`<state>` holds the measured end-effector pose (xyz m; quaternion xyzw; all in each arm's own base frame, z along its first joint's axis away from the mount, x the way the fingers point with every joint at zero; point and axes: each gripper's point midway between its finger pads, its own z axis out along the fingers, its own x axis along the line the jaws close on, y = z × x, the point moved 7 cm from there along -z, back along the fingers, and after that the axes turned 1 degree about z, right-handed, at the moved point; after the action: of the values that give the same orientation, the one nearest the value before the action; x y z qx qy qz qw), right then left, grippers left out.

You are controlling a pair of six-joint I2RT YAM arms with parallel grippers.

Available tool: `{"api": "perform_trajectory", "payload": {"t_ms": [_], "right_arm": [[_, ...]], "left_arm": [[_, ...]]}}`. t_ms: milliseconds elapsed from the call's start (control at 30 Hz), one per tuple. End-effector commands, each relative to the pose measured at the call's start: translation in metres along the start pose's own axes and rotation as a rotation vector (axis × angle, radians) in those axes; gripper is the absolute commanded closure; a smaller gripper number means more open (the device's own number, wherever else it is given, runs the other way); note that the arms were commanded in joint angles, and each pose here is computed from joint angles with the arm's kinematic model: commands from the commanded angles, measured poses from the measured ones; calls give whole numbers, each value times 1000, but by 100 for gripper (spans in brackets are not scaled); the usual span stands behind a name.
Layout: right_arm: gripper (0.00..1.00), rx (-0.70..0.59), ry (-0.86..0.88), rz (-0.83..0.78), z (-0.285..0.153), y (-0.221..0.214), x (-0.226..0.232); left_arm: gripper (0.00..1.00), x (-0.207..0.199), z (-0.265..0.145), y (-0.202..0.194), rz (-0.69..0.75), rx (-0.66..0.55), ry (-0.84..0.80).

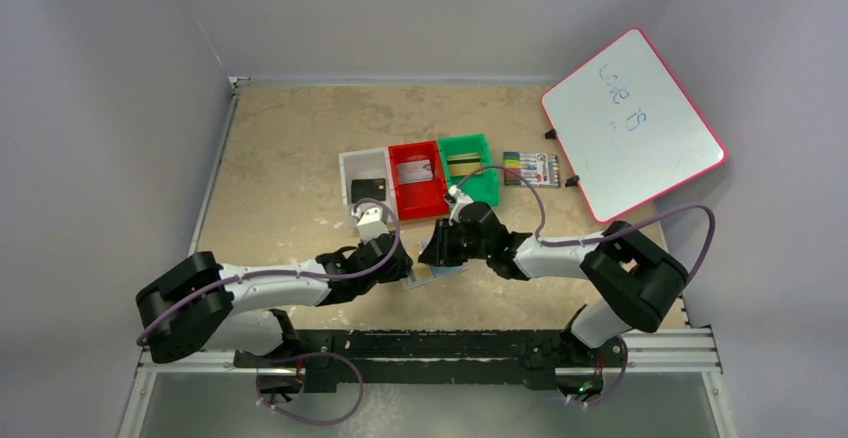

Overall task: Take the credit cards out of the card holder
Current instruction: Remove the credit card from the card holder.

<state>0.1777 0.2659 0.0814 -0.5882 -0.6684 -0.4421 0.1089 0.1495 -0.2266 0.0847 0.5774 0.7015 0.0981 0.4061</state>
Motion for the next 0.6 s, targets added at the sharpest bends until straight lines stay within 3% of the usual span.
{"api": "perform_trajectory", "payload": {"t_ms": [0,300,567], "right_arm": [[69,-31,-31,-7,3,5,0],[68,22,-90,39,11,-9,-16],[75,40,5,117,5,-17,-8]], "left_arm": [[65,-10,4,3,-8,-11,-40],[66,-4,11,-9,-2,27,-37],[82,1,15,-15,6,45,-23]]}}
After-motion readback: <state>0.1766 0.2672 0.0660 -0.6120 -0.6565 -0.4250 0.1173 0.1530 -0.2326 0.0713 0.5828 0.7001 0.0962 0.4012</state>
